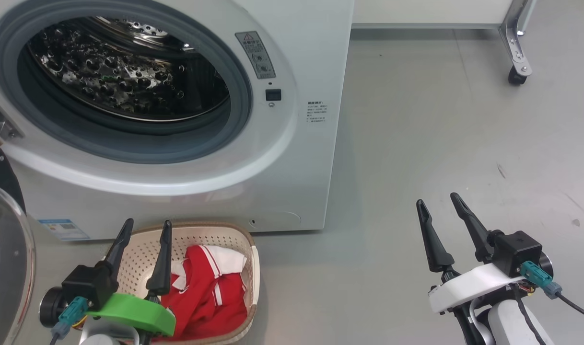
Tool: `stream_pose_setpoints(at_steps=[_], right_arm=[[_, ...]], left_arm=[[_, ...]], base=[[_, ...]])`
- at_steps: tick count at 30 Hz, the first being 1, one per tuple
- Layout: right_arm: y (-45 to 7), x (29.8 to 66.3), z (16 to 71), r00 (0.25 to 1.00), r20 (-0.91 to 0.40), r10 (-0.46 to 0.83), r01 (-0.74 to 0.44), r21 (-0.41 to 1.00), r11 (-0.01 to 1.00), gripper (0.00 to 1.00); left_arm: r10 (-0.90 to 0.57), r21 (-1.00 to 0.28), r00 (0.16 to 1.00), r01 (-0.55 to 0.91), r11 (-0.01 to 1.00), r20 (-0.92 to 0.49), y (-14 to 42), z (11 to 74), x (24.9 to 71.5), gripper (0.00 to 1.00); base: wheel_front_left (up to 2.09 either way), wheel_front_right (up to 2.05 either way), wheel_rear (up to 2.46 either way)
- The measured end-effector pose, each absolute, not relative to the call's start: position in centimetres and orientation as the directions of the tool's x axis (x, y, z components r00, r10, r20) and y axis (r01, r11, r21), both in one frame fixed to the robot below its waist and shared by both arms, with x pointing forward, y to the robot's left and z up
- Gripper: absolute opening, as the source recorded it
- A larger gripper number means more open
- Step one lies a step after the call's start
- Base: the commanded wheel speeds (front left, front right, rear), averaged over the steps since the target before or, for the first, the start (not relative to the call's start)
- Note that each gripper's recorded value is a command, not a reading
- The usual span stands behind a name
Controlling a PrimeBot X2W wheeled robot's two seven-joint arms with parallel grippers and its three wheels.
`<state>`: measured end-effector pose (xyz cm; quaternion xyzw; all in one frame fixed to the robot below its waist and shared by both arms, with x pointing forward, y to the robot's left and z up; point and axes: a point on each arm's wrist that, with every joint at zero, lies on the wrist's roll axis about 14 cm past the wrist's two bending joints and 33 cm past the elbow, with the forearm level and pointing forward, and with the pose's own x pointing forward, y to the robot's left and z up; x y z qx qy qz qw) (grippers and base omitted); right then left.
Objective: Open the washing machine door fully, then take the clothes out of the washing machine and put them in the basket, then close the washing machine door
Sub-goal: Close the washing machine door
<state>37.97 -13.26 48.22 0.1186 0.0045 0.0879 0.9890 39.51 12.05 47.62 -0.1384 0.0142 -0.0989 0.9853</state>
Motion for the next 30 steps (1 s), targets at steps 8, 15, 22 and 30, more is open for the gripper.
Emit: stream_pose_setpoints(at_steps=[8,15,22,30], right_arm=[[-13.19,38.05,48.00,0.984,0.006,0.177,-0.173,0.237,0.956,1.00],[-13.22,38.10,47.82,0.984,0.000,0.176,-0.171,0.238,0.956,1.00],[-13.21,38.08,47.70,0.984,-0.003,0.176,-0.170,0.238,0.956,1.00],[-13.16,38.05,47.65,0.984,-0.005,0.178,-0.171,0.239,0.956,1.00]], left_arm=[[-0.197,-0.277,0.980,0.187,0.943,-0.007,12.13,47.40,39.51,1.00],[-0.192,-0.277,0.981,0.182,0.944,-0.009,12.29,47.30,39.54,1.00],[-0.187,-0.273,0.982,0.180,0.945,-0.001,12.46,47.57,39.61,1.00],[-0.192,-0.270,0.981,0.185,0.945,-0.001,12.33,47.57,39.56,1.00]], base=[[-1.31,1.31,0.00],[-1.61,1.61,0.00],[-1.52,1.52,0.00],[-1.25,1.25,0.00]])
